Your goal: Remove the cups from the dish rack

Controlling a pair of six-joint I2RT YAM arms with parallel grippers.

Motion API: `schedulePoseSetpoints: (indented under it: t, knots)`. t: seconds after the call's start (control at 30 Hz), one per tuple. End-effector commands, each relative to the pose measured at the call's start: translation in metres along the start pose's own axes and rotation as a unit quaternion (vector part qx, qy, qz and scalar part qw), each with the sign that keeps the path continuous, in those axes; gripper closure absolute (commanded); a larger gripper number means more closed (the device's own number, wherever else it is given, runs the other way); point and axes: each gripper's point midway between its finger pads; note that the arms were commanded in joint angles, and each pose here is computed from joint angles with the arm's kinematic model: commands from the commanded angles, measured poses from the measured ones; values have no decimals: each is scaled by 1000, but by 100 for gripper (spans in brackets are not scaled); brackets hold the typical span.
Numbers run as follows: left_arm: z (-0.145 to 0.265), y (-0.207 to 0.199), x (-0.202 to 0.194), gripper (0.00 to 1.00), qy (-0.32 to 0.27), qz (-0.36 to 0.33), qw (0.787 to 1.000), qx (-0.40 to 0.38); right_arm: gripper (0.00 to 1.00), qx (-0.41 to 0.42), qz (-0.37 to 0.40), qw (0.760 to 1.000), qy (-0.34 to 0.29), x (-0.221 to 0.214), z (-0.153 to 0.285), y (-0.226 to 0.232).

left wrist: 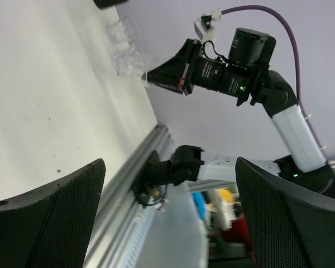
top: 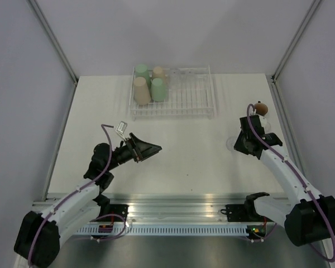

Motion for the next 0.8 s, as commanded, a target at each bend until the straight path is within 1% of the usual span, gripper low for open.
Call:
schedulePoseSetpoints:
  t: [0.0, 0.1, 0.2, 0.3, 0.33, 0.4, 0.43, 0.63, 0.7, 0.77]
  knots:
    - [18, 30, 2, 0, -5, -97, 989, 112, 99, -2, 5, 999, 51, -24, -5, -7]
    - [25, 20, 4, 0, -13, -124, 986, 107, 99, -46, -12, 998, 46, -24, -10, -25]
    - [28, 23, -3, 0, -1, -122, 987, 107, 99, -59, -48, 996, 54, -23, -12, -38]
    - [29, 30, -7, 0, 5, -117, 987, 112, 99, -83, -94, 991, 42, -19, -9, -56]
    - [30, 31, -9, 0, 8, -116, 987, 111, 99, -99, -118, 988, 19, -9, -4, -64]
    - [31, 33, -11, 0, 10, -118, 987, 110, 99, -114, -137, 984, 10, -6, 2, -72]
    - [31, 34, -12, 0, 10, -118, 987, 111, 99, -122, -163, 979, 8, -5, 2, -79]
    - [31, 32, -11, 0, 9, -124, 986, 109, 99, -145, -222, 963, 47, -25, -14, -105]
    - [31, 32, -10, 0, 10, -125, 986, 111, 99, -141, -234, 960, 60, -29, -18, -109]
    - [32, 32, -11, 0, 11, -126, 986, 112, 99, -159, -260, 950, 64, -32, -18, -122]
Point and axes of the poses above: each gripper's point midway between its finger pads, its own z axis back along the fingers, its own y axis along the line the jaws close on, x = y × z, and after that the axes turned 1 degree about -z, right-handed
